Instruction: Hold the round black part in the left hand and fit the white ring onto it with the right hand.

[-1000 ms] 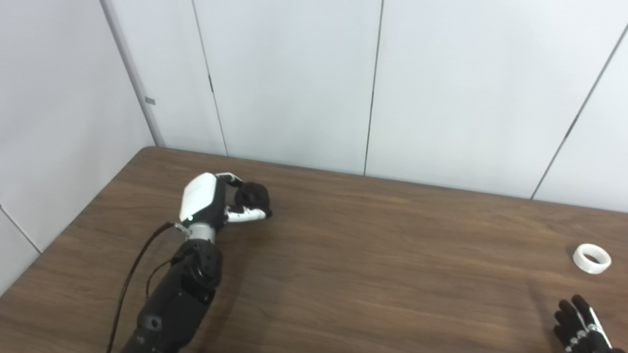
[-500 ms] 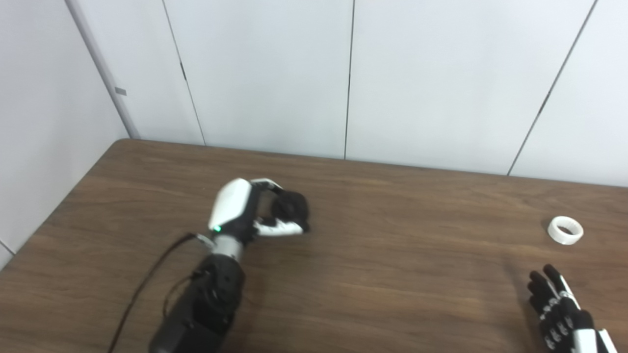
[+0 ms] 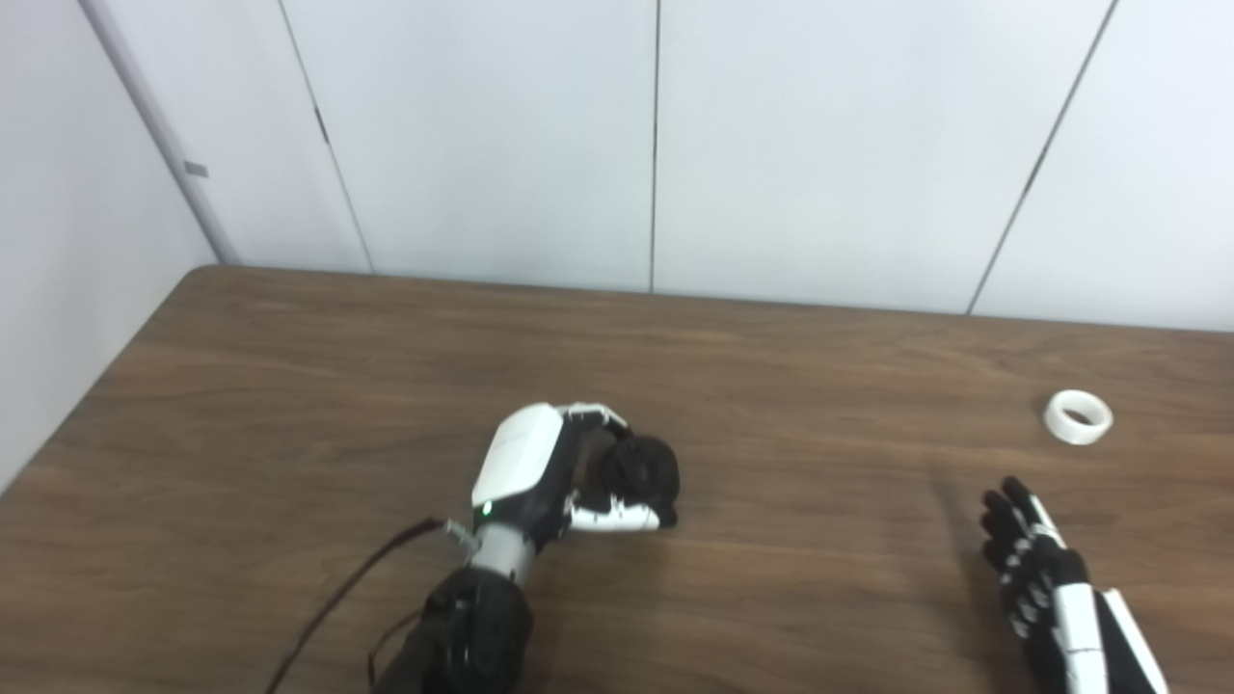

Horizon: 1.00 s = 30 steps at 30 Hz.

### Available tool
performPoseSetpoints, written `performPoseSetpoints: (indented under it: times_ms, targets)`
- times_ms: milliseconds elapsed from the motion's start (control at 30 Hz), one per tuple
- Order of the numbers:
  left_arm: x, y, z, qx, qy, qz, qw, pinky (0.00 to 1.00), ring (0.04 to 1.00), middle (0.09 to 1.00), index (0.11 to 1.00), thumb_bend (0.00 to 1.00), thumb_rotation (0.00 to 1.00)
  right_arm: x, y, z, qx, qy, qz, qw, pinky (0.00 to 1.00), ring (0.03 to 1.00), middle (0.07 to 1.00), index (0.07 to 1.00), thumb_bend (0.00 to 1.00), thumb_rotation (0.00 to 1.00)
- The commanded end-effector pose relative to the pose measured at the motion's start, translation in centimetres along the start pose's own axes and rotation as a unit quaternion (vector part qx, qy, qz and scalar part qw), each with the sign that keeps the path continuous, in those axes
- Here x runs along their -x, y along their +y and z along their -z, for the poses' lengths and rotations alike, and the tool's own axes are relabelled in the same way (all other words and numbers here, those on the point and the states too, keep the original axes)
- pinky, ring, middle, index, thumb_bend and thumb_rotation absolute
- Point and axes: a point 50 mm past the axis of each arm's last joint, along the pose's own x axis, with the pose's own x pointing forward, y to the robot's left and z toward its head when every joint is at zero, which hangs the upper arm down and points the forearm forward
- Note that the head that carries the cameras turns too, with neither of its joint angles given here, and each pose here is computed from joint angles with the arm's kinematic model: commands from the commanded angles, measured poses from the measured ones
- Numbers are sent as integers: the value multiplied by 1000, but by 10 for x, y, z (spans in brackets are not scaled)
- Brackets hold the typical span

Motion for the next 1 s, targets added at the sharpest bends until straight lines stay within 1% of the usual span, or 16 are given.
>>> performPoseSetpoints:
  times_ms: [0,133,233,367,533,600,733,967]
  targets:
    - [1,-1,-18,8,-40,2,999,813,844,760,485,523,50,-8,3,-19,3,-39,6,999,1000,979,964,980,637,991]
    - [9,-12,-26,11,-47,18,999,823,848,760,485,522,50,-10,5,-25,3,-47,5,999,1000,989,971,989,627,1000]
    - [15,-20,-28,1,-59,29,998,820,836,756,485,522,49,-11,7,-30,1,-50,3,999,1000,999,979,996,624,1000]
    - [23,-29,-29,-5,-68,45,997,866,842,752,485,523,50,-12,11,-36,5,-51,7,999,1000,1000,984,998,643,1000]
    - [34,-39,-26,-34,-94,65,993,915,832,754,485,523,51,-12,11,-43,8,-56,12,998,1000,994,979,992,621,1000]
    - [37,-41,-24,-47,-101,70,991,918,829,755,485,524,52,-12,11,-46,9,-57,12,998,1000,992,977,991,614,1000]
    - [41,-45,-19,-62,-107,80,989,932,836,753,485,524,53,-13,11,-51,12,-61,13,998,1000,988,971,988,605,1000]
    - [52,-57,-10,-79,-102,107,986,935,836,755,485,524,53,-13,9,-61,13,-66,17,998,1000,999,981,990,599,1000]
